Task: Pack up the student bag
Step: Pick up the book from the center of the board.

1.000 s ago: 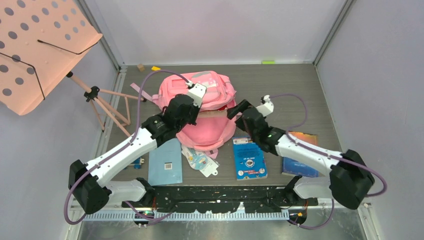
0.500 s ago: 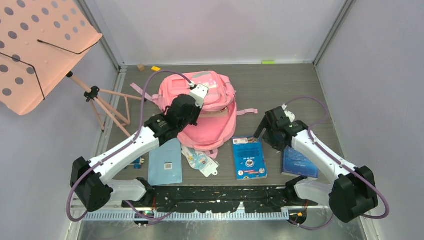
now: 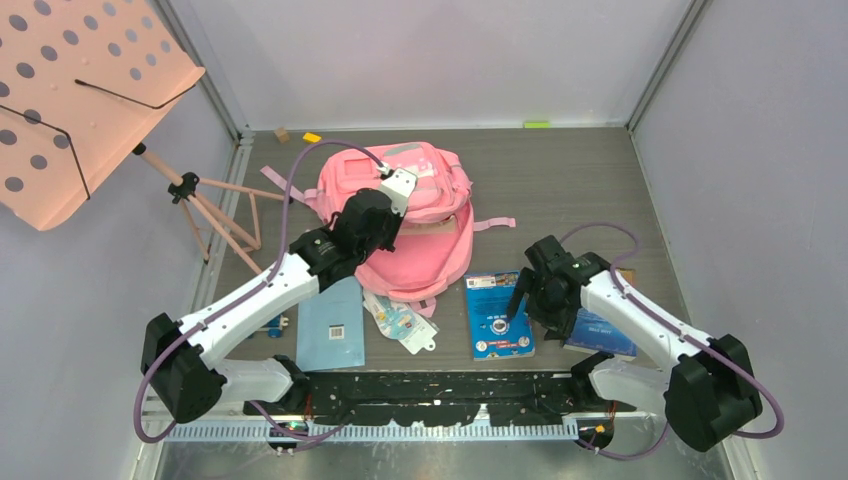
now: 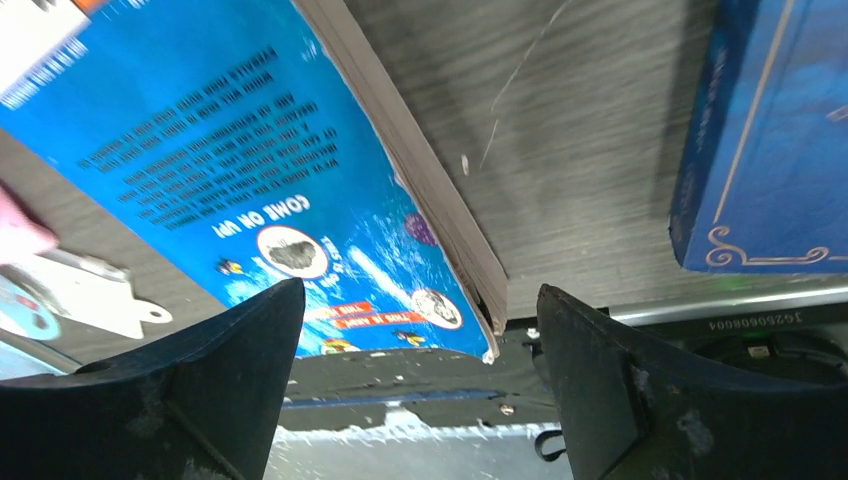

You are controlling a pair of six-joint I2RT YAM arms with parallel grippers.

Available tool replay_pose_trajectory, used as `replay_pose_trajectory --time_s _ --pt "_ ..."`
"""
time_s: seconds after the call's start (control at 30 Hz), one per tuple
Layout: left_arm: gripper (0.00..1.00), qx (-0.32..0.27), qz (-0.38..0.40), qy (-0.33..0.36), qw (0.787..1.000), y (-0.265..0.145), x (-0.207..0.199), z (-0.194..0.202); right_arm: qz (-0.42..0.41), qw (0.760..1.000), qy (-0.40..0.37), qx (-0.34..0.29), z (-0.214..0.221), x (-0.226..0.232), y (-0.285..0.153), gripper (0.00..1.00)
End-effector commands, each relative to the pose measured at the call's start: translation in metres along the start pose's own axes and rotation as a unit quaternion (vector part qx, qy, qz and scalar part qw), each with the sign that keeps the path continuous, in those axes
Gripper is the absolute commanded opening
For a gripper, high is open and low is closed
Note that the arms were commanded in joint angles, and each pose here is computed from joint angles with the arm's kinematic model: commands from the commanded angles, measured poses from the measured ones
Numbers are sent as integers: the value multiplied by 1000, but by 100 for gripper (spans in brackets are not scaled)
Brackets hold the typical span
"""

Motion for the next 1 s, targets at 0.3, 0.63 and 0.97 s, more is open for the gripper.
replay_pose_trajectory --time_s 0.3,0.63,0.97 --pt "0 -44 -15 -11 999 -3 5 -20 12 999 -22 40 32 10 25 92" --pt "0 -43 -14 -10 999 -2 5 -20 23 1000 -4 9 44 -4 38 84" --pt "0 -42 -13 -11 999 -2 4 -20 -29 998 42 -25 46 -10 47 33"
Point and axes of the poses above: each gripper's point midway between its finger pads, its own y axis out along the fingers, its own x axis along the line the jaws close on, z = x × y, the point moved 8 cm from there along -y, back along the fingers, and after that the axes turned 3 degrees about y, right-handed, at the moved point
